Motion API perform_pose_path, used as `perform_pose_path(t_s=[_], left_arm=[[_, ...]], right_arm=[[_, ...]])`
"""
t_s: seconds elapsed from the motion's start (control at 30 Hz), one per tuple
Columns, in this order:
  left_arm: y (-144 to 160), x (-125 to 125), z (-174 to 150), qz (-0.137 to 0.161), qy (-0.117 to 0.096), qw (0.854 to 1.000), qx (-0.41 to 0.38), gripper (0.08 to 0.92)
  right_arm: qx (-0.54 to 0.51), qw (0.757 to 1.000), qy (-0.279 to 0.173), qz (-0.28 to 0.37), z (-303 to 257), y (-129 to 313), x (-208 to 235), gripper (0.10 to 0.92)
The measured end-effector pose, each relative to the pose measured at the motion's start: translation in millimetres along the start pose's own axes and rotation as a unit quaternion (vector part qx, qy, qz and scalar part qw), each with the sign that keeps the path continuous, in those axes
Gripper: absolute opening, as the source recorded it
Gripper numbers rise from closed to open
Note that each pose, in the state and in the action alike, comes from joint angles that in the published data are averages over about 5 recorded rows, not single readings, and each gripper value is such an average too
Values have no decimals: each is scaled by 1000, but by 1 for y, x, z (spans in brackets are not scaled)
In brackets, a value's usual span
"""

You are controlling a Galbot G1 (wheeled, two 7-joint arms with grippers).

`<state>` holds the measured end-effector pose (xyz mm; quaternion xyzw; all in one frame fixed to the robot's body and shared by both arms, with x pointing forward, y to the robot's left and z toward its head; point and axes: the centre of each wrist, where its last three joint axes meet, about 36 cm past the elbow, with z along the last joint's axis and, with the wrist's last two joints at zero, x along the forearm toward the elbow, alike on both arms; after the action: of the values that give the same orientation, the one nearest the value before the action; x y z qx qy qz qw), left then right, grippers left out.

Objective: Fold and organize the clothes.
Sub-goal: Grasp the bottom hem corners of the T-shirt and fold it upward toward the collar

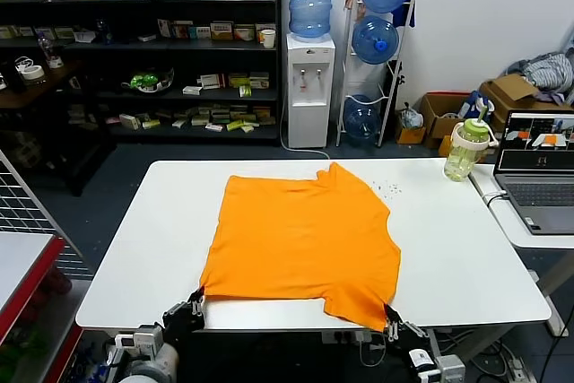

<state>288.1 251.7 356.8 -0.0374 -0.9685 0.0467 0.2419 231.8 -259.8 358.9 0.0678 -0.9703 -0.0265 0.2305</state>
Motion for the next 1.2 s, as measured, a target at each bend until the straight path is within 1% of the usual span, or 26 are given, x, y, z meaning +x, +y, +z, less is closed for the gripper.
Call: perform_pose_path(t_s=[0.1, 0.2, 0.3, 0.4, 0.57, 0.77, 0.9, 1.1, 1.2], left_arm=[[-3, 10, 0, 4, 0, 1000, 5, 92], [-5, 15, -1, 9, -4, 1000, 8, 92], [-6, 15, -4, 15, -15, 1000, 12, 92], [-6, 9, -10, 22, -32, 999, 15, 92], [-2, -14, -25, 29, -60, 998, 15, 92], [6, -52, -43, 27, -83, 996, 6, 92], [13, -76, -52, 18, -89, 996, -4, 92], [20, -105, -61, 0, -90, 996, -19, 92], [22, -115, -62, -8, -88, 996, -25, 95]], right_arm=[[-4, 1000, -8, -1, 0, 1, 4, 124], [-10, 1000, -21, 0, -4, 0, 3, 124], [-16, 999, -38, 2, -12, -1, -5, 124], [-25, 998, -56, 6, -21, -3, -19, 124], [-38, 996, -79, 16, -36, -9, -51, 124], [-49, 994, -91, 24, -56, -15, -96, 124], [-52, 994, -94, 26, -67, -16, -124, 124], [-53, 994, -94, 23, -83, -14, -160, 124], [-51, 994, -91, 20, -87, -13, -173, 155]])
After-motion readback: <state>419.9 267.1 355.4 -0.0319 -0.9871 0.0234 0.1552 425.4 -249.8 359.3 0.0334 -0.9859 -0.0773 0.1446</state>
